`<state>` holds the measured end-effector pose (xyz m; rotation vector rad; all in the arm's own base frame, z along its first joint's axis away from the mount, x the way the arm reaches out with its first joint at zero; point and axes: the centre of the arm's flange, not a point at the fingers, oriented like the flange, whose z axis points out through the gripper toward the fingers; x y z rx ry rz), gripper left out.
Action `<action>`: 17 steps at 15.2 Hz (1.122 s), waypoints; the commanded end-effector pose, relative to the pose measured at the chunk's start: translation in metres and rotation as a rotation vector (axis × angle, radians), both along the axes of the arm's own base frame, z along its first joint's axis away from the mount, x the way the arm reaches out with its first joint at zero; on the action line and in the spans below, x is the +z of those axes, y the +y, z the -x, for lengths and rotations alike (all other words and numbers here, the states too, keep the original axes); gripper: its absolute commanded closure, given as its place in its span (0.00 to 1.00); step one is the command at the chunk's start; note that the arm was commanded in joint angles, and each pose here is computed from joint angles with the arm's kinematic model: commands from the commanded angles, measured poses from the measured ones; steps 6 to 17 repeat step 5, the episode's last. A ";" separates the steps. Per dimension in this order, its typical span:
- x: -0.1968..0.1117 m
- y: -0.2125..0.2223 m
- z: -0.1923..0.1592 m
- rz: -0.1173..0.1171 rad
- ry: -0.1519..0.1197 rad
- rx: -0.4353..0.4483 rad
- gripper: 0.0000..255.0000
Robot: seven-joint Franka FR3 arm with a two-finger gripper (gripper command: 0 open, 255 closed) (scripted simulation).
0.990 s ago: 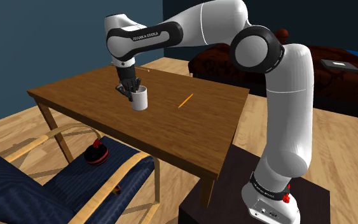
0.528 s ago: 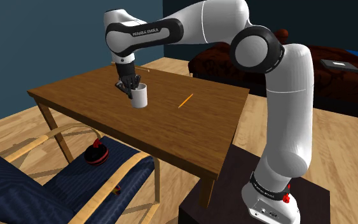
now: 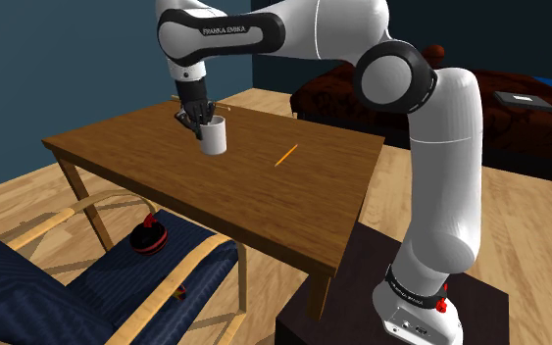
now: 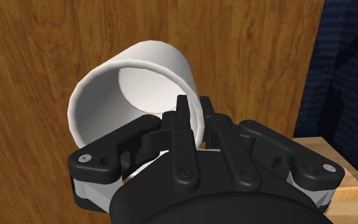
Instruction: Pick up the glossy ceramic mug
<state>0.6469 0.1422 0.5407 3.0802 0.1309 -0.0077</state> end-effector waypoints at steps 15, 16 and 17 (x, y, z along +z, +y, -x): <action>0.022 0.001 -0.001 0.000 0.000 0.000 1.00; 0.022 0.001 -0.001 0.000 0.000 0.000 1.00; 0.022 0.001 -0.001 0.000 0.000 0.000 1.00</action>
